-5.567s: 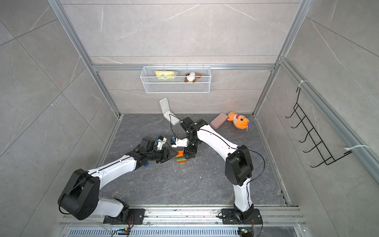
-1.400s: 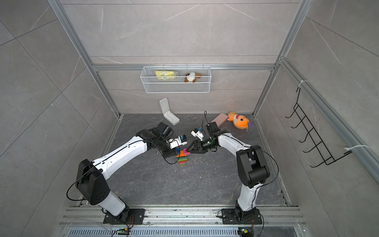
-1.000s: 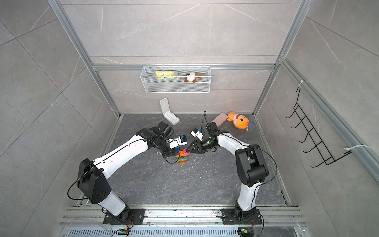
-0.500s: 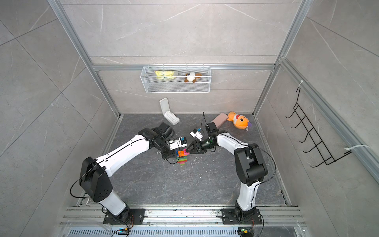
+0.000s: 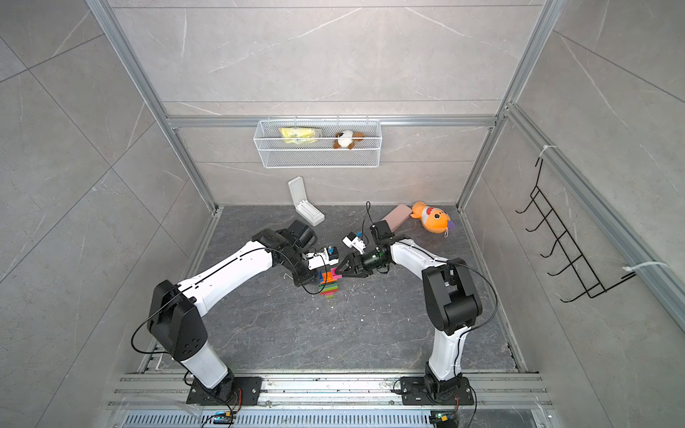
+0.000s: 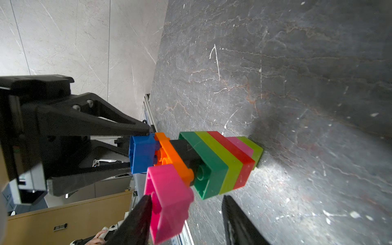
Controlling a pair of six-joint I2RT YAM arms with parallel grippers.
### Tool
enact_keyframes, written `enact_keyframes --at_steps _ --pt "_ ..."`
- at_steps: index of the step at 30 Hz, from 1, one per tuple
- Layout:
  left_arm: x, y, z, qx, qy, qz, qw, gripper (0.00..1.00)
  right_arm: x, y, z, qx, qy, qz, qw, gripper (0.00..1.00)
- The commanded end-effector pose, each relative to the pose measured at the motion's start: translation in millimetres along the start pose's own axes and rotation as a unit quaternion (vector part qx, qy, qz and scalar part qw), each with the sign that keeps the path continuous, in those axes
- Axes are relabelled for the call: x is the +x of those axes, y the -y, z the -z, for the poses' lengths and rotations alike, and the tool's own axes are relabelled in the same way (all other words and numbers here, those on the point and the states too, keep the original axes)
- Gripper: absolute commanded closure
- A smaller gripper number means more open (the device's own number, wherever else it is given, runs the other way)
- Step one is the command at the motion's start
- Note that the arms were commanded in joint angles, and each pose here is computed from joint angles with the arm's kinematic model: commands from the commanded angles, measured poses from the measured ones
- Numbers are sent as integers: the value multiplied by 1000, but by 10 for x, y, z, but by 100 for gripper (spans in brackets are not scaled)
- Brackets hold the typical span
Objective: Assemble a carrot with lego
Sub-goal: Assemble the lego brick with the lego brick.
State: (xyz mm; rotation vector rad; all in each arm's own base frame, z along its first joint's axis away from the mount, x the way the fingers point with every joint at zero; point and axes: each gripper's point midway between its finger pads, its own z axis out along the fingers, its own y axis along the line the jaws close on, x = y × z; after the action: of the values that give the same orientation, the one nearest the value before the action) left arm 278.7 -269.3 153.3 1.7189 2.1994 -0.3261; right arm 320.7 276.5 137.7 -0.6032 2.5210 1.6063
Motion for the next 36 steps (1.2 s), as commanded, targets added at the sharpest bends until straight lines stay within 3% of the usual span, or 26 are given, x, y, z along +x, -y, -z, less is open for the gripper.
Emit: enact_keyframes --at_steps 1,12,36 --pt "4 18 19 9 -8 -6 1000 91 -45 -9 -33 1 -2 2 1000 45" --pt "105 0 -31 6 -37 -5 999 94 -22 37 -57 13 -8 -2 1000 46" --pt "95 39 89 1 -25 4 1000 95 -9 20 -61 20 -12 -1 1000 47"
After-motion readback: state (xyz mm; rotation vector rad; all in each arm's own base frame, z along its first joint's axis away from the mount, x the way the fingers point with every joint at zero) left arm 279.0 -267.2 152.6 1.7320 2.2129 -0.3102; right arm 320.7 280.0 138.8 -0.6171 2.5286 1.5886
